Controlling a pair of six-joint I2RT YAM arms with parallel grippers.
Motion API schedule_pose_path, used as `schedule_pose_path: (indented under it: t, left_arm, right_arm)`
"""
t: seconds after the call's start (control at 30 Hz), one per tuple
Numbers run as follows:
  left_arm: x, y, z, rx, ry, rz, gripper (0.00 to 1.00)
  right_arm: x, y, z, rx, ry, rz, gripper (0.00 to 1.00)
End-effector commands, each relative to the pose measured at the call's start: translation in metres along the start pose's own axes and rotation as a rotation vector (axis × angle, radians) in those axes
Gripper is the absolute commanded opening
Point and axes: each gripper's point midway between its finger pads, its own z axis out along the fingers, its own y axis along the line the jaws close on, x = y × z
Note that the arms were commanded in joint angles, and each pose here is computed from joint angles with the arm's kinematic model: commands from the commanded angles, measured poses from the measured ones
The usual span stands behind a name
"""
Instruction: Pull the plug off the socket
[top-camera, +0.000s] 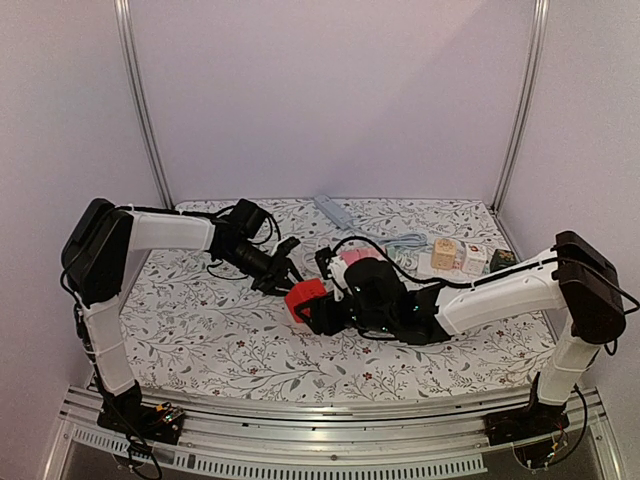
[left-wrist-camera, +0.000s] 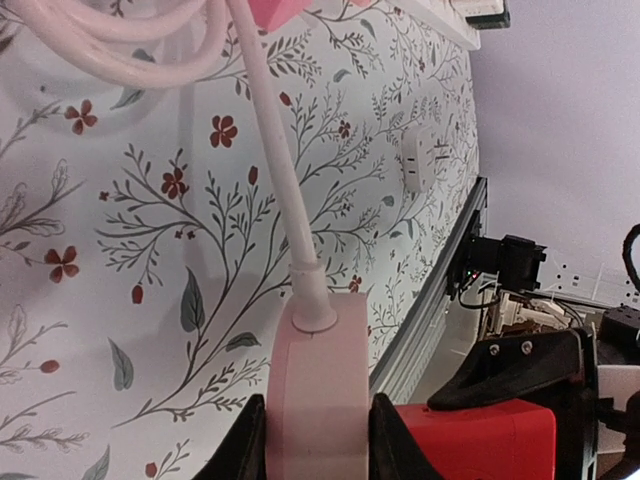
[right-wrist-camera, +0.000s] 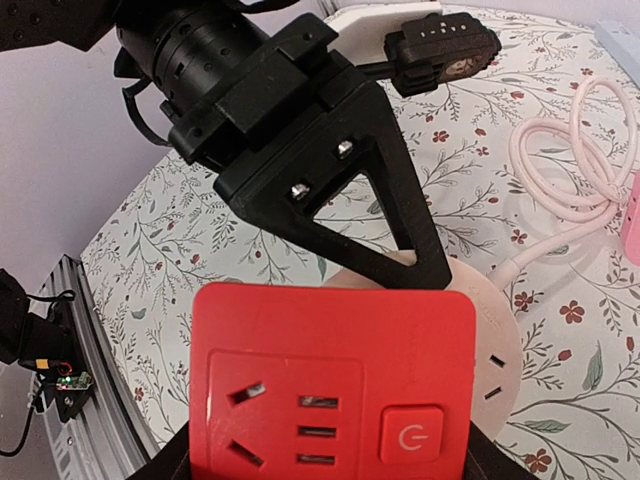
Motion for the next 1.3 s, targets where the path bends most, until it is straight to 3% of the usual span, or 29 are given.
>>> schedule_pose_path:
  t: [0.0,0.23,0.83,1.27]
  left_arm:
    - [0.01,-0.011,-0.006,0.052,0.044,-0.003,0.2]
    - [0.008,-0.011,-0.009,0.056,0.038,0.0,0.2]
    - [0.006,-0.016,-0.012,0.076,0.03,0.021,0.2]
    - [0.006,-0.002,-0.011,0.005,0.025,-0.001,0.2]
  right_arm:
    - [-0.037,-0.003,-0.013,0.068,-0.118,-0.07,0.21]
    - [-0.037,-0.004,-0.014,0.078,-0.122,-0.069,0.21]
    - [-0.031,-0.026,-0.01,0.003,-0.149,0.131,0.2]
    - [-0.034,-0.023,-0.01,0.009,-0.142,0.107,0.2]
